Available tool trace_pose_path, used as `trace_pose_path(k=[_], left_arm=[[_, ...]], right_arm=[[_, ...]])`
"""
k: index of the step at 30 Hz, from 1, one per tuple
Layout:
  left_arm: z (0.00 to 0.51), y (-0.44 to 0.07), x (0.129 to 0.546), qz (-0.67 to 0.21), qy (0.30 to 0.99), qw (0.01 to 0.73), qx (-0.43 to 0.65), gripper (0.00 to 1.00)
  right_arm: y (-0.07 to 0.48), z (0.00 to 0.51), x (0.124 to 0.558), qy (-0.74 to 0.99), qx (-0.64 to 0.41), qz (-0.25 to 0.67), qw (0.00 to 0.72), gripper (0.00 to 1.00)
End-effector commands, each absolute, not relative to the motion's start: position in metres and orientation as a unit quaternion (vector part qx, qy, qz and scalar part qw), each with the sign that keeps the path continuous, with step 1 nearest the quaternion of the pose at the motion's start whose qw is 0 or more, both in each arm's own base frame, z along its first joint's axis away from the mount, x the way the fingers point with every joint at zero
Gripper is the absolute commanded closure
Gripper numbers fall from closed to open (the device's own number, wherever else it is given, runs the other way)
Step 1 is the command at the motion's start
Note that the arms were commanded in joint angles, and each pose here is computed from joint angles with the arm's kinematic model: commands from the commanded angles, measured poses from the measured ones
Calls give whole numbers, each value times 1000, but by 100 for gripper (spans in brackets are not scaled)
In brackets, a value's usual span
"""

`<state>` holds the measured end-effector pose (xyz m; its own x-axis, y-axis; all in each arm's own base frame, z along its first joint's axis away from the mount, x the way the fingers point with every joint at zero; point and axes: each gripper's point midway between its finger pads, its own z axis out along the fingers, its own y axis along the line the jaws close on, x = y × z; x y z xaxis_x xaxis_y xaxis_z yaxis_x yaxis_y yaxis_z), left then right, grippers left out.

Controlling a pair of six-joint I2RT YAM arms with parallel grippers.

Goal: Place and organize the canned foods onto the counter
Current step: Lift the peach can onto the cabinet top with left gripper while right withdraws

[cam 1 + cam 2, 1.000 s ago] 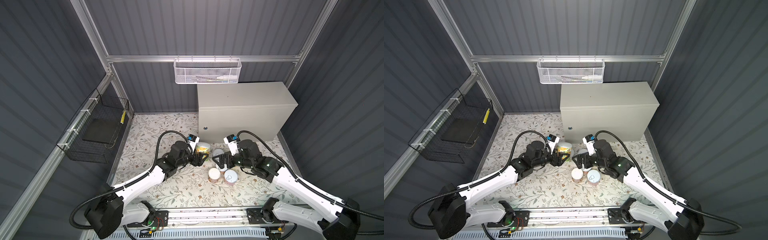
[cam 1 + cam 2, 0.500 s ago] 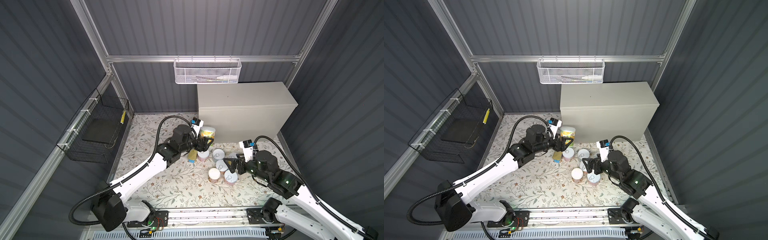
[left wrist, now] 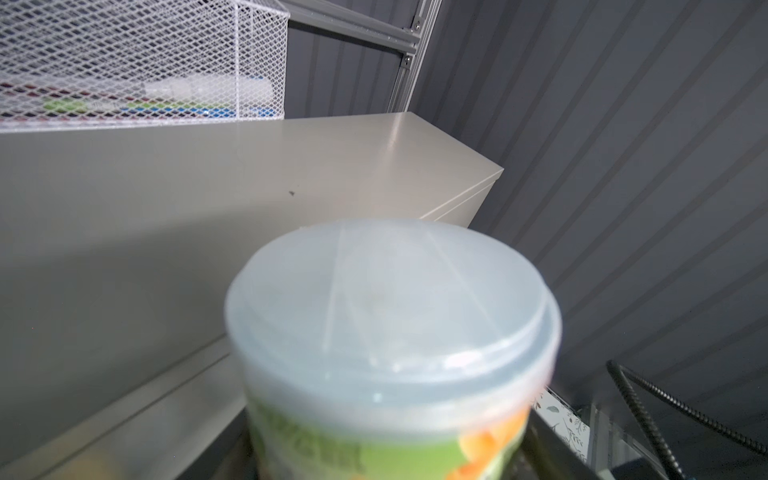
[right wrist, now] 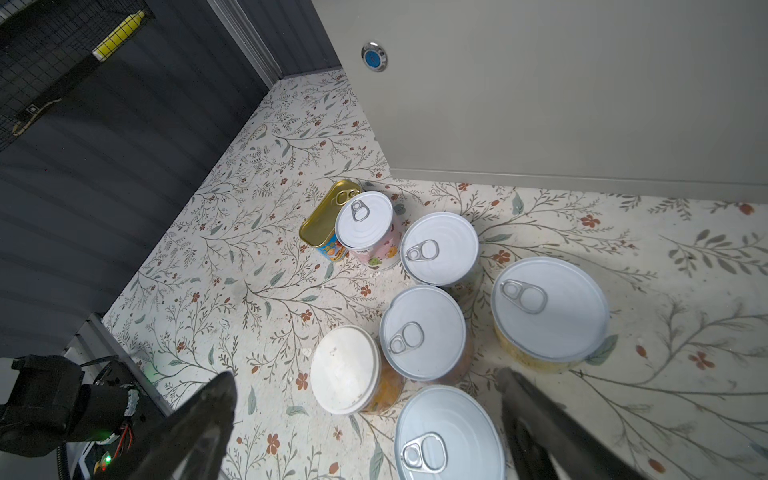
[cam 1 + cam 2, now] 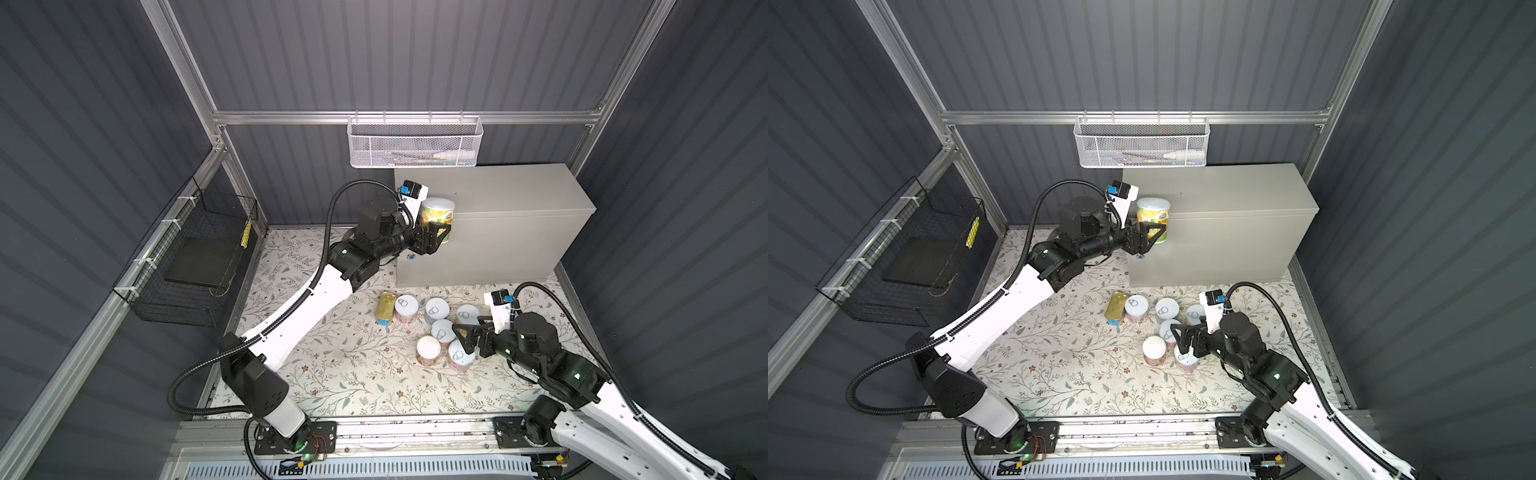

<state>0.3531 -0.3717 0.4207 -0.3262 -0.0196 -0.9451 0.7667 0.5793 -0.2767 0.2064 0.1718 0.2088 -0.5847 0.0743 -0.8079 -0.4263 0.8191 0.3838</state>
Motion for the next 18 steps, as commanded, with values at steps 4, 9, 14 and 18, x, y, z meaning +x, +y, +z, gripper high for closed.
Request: trace_pose_path(k=[4, 9, 14, 18], left_arm=[[497, -367, 374, -337, 653, 623, 268, 57], [504, -357, 414, -323, 651, 643, 240, 57], [501, -344, 453, -301, 653, 662, 214, 57], [496, -332, 483, -309, 654, 661, 200, 57]], right_arm=[[170, 202, 206, 845, -104, 278, 445, 1], [172, 199, 209, 847, -106, 274, 442, 1], [172, 195, 213, 852, -101, 267, 439, 1], [167, 191, 217, 856, -92, 250, 443, 1]])
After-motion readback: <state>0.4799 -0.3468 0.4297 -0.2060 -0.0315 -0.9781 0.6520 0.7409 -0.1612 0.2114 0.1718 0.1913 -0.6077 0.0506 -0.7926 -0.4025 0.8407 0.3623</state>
